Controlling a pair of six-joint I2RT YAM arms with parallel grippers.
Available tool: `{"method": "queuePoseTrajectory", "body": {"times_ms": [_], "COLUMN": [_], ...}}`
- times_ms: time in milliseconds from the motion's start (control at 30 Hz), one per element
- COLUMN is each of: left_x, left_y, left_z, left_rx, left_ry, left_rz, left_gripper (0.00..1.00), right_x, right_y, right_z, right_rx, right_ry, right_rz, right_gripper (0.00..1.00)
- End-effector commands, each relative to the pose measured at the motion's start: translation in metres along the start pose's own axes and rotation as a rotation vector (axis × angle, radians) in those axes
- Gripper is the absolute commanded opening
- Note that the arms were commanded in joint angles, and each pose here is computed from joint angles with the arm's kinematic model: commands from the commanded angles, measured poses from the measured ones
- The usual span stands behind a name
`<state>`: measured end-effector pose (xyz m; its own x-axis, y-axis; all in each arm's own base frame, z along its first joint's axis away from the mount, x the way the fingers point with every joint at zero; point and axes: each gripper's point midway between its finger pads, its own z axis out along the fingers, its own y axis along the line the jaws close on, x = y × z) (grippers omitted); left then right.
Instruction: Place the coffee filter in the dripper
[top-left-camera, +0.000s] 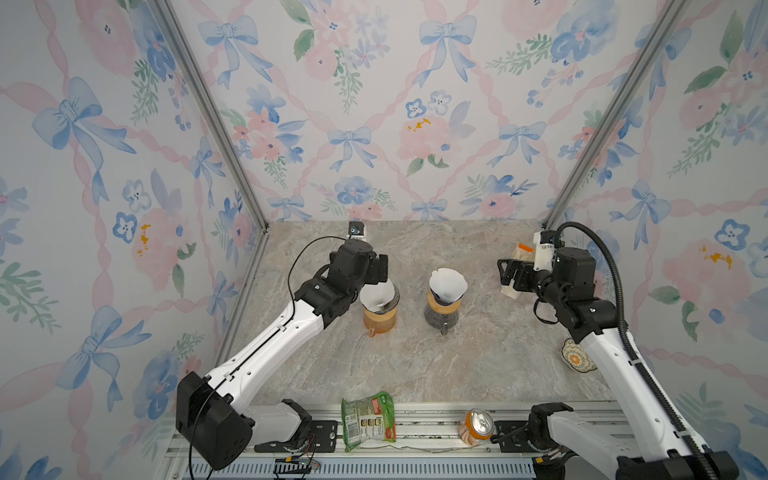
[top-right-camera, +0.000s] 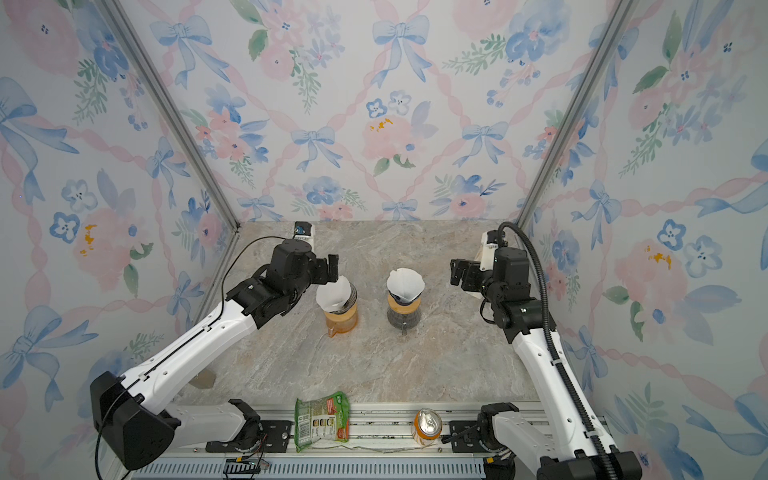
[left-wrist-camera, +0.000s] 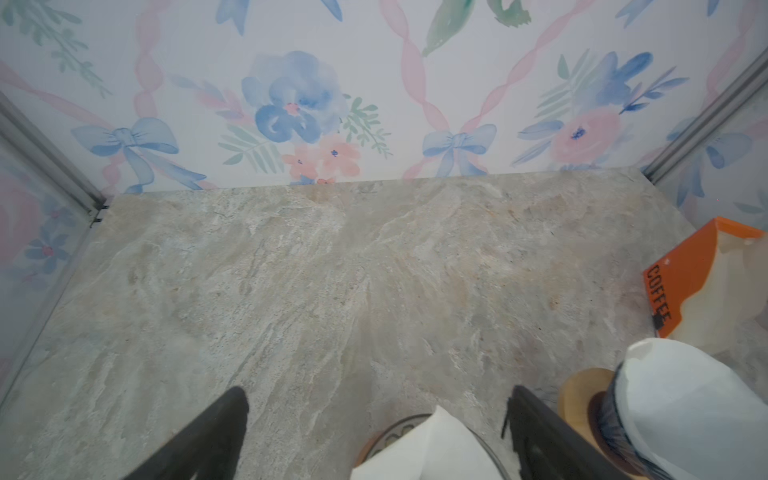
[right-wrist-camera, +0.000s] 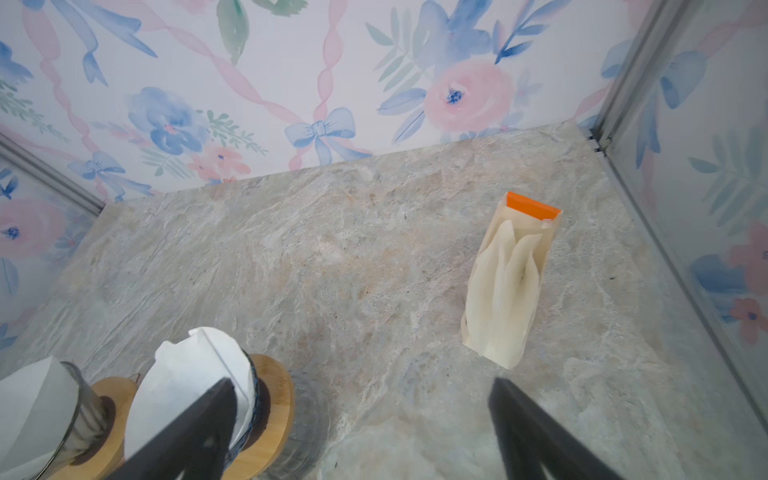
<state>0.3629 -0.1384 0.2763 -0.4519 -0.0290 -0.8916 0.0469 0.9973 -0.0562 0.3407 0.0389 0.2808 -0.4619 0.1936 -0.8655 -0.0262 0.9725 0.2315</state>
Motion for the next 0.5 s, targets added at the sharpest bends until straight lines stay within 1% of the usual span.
{"method": "queuePoseTrajectory", "body": {"times_ms": [0, 100, 133, 200, 267, 333, 400, 467], "left_x": [-0.001, 0.012, 0.027, 0.038, 0.052, 0.069, 0.086, 0.099], "left_y": [0.053, 0.093, 0.106, 0.121, 0.128, 0.135, 0.141, 0.144], "left_z": [-0.007, -0.018, -0.019, -0.025, -0.027, -0.019, -0.010, 0.001], "left_rx": [-0.107, -0.182, -0.213, -0.246, -0.259, -0.291, -0.330, -0.349], "left_ry": [-0.115, -0.207, -0.222, -0.284, -0.314, -0.291, -0.239, -0.215], "left_rz": [-0.042, -0.089, -0.093, -0.091, -0.066, -0.002, 0.021, 0.015], "left_gripper": [0.98, 0.98, 0.98, 0.98, 0.98, 0.98, 0.98, 0.98], "right_x": [-0.010, 0.007, 0.012, 0.027, 0.043, 0.056, 0.067, 0.077], "right_y": [-0.028, -0.054, -0.063, -0.079, -0.089, -0.092, -0.095, -0.099], "right_z": [-0.002, 0.002, 0.003, 0.009, 0.016, 0.024, 0.031, 0.038], "right_rx": [0.089, 0.165, 0.192, 0.247, 0.276, 0.270, 0.280, 0.287], "right_ry": [-0.115, -0.144, -0.154, -0.163, -0.173, -0.196, -0.215, -0.229], "right_rz": [0.057, 0.085, 0.091, 0.088, 0.069, 0.036, 0.013, -0.002], "right_gripper": [0.97, 0.96, 0.97, 0.97, 0.97, 0.97, 0.97, 0.97]}}
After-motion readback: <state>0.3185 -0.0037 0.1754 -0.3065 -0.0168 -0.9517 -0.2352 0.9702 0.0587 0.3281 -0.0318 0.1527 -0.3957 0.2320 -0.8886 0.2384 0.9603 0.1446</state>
